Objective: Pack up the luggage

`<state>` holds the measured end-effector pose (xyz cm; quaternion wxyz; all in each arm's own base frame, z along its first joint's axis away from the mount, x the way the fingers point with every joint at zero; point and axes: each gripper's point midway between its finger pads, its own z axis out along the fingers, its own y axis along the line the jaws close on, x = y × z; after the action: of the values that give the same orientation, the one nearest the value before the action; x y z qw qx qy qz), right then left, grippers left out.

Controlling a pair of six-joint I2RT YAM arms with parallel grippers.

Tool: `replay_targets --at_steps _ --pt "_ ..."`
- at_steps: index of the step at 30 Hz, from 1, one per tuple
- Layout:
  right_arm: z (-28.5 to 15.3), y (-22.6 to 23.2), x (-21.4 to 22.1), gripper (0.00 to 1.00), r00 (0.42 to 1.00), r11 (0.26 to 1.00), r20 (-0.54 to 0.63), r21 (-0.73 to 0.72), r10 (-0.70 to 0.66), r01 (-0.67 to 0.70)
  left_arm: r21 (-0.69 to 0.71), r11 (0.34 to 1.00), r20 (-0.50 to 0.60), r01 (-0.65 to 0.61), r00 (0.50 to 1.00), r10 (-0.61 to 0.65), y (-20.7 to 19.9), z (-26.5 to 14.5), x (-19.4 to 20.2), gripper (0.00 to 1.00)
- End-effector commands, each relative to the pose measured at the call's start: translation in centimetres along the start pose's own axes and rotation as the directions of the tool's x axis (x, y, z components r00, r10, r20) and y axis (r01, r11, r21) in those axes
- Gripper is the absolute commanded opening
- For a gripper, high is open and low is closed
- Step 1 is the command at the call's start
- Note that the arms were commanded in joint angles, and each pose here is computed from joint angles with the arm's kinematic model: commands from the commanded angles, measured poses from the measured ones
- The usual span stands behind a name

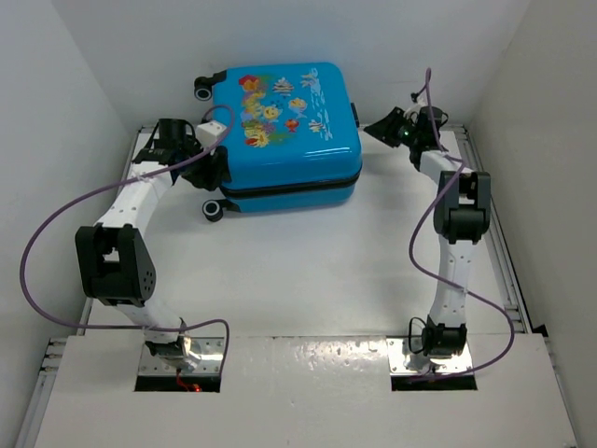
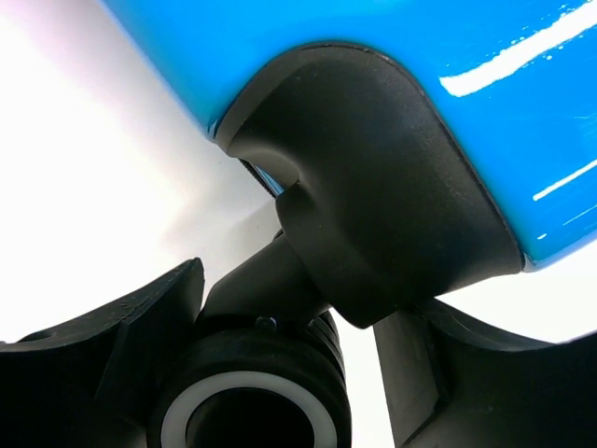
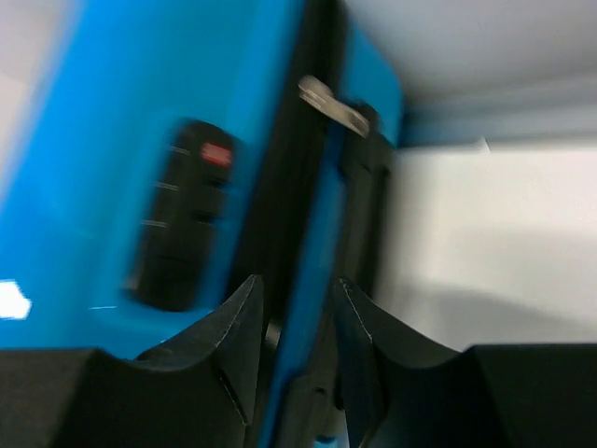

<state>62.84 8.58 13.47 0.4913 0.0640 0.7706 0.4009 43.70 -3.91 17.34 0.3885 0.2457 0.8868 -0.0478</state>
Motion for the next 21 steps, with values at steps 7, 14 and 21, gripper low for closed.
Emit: replay_targets --at_steps 7,14,21 --pt "2.2 -2.9 2.2 0.4 0.986 0.986 -0.043 0.033 0.163 -0.161 -0.13 0.992 0.276 0.001 0.96 0.035 1.7 -2.5 -7.9 0.73" --pt "3.5 -2.3 2.6 0.52 0.977 0.978 -0.062 -0.027 0.204 -0.206 -0.147 0.989 0.261 -0.002 0.965 0.041 2.2 -2.0 -7.7 0.74" --pt "3.5 -1.0 2.8 0.54 0.959 0.952 -0.068 -0.115 0.276 -0.282 -0.145 0.989 0.25 -0.01 0.967 0.046 2.4 -1.4 -7.6 0.74"
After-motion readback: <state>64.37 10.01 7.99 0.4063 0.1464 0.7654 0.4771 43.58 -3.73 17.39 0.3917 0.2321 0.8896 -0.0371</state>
